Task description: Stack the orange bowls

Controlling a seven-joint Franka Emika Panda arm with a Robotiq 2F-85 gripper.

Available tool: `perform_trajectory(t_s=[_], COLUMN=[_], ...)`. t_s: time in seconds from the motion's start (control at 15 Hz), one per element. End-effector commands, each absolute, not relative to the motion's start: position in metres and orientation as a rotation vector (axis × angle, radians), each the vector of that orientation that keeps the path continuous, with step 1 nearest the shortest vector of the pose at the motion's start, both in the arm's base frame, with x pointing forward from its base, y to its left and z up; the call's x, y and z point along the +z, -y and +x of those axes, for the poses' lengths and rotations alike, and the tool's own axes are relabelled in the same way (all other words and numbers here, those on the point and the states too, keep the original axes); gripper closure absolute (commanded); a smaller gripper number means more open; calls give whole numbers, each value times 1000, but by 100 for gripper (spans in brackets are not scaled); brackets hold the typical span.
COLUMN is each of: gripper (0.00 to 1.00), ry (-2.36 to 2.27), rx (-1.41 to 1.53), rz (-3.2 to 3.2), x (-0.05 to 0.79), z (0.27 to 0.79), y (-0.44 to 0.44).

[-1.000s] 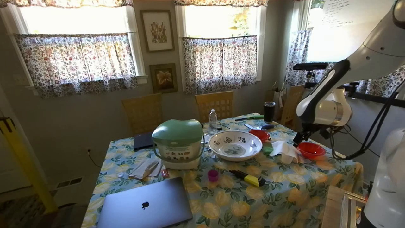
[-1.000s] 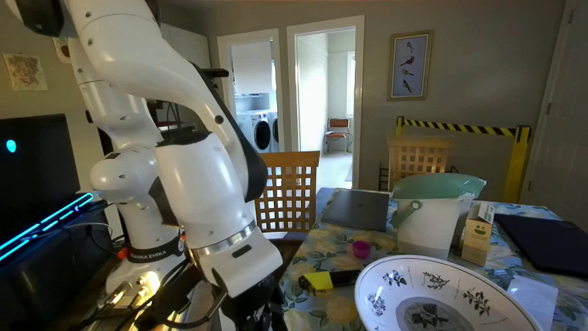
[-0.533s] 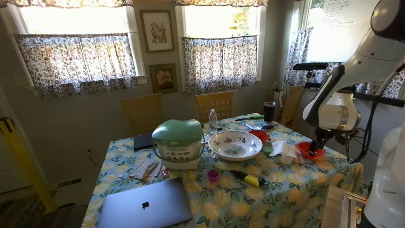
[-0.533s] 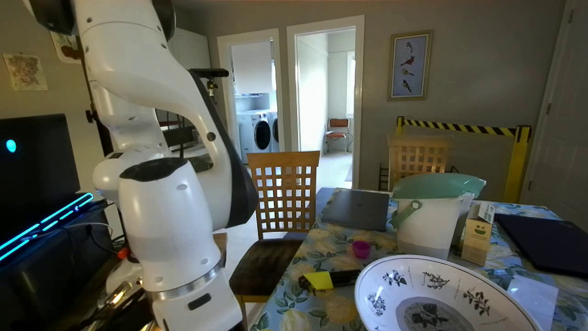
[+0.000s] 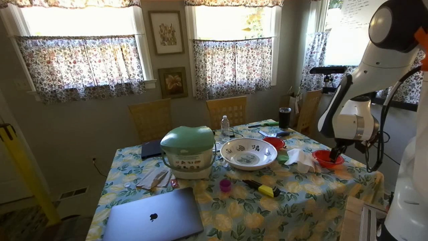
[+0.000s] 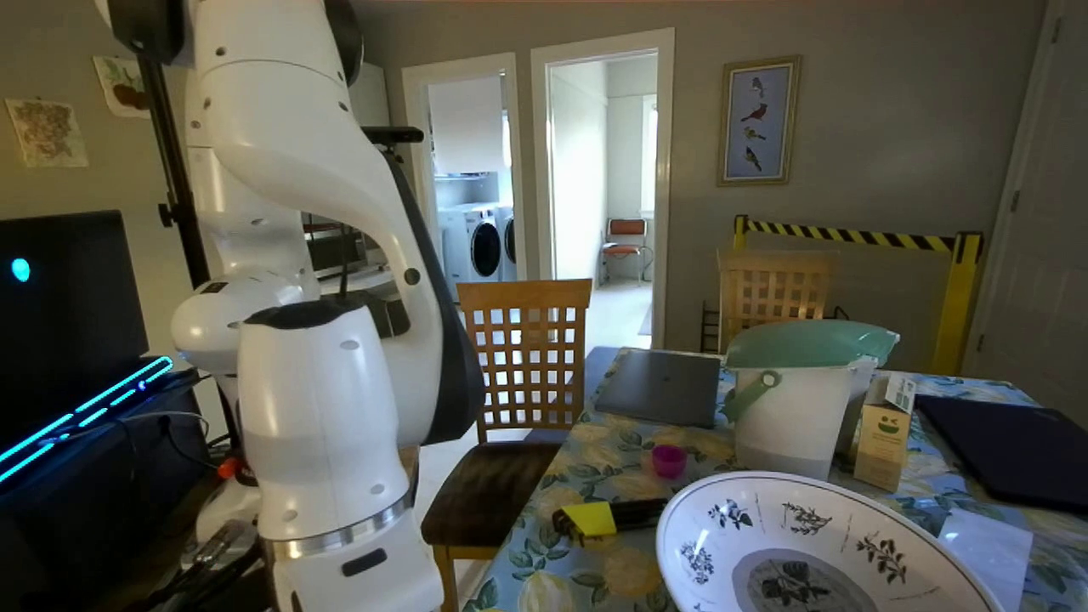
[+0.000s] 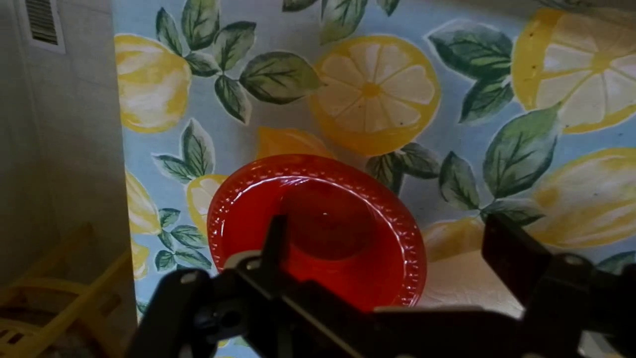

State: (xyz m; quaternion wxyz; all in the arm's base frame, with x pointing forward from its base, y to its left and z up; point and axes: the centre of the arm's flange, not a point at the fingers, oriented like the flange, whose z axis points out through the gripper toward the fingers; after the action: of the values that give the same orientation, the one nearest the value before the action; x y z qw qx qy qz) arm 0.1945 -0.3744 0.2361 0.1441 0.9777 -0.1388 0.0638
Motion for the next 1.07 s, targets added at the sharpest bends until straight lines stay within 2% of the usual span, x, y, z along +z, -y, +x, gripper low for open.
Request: perform_trajectory(t_s=[0.0,1.0], gripper=[0,0], ry=[403,236], rx=[199,221], rz=[2825,2825], x=[233,199], z=[196,242], y=[377,385])
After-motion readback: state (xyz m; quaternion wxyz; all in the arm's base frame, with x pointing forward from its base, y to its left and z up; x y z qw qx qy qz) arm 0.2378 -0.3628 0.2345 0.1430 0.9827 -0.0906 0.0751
